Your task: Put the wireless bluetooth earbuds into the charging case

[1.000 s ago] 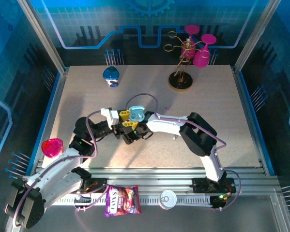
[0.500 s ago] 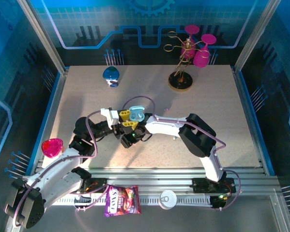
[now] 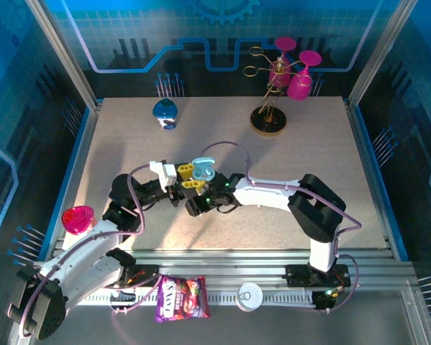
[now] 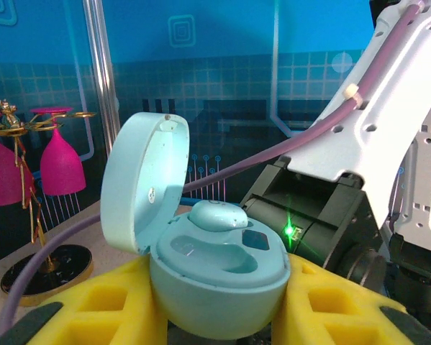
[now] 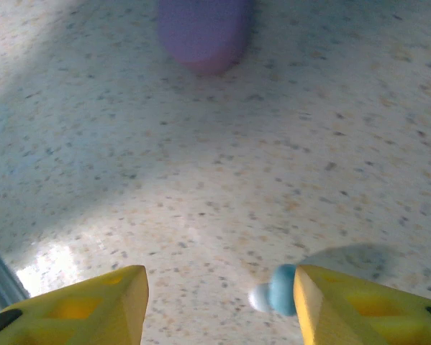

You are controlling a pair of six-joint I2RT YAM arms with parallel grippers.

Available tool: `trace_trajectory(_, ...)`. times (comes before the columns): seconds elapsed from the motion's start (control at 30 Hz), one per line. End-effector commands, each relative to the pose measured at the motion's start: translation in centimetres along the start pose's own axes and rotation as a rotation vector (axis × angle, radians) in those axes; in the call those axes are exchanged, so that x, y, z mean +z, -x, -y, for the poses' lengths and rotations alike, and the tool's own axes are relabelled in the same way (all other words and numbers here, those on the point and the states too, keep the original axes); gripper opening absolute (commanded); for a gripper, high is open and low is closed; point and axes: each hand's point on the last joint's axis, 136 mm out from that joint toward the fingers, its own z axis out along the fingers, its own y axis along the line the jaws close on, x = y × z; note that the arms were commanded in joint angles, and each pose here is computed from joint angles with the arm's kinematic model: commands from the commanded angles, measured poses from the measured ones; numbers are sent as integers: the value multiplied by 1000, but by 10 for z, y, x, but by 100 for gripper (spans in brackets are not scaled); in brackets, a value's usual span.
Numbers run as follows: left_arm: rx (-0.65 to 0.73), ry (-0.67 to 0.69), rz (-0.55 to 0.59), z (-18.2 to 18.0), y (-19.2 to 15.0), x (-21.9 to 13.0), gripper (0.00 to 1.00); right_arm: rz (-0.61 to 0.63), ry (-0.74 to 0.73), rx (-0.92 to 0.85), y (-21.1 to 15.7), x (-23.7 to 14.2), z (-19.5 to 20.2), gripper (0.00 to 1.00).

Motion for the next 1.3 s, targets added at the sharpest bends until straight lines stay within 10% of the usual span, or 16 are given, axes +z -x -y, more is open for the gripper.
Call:
trace_trajectory(0.0, 34, -2, 41, 1, 19, 0, 25, 9, 34, 143, -2, 1, 12, 55)
trace_trajectory(1.27, 16, 5, 20, -2, 11, 1, 26, -50, 190, 221, -18, 23, 3, 39)
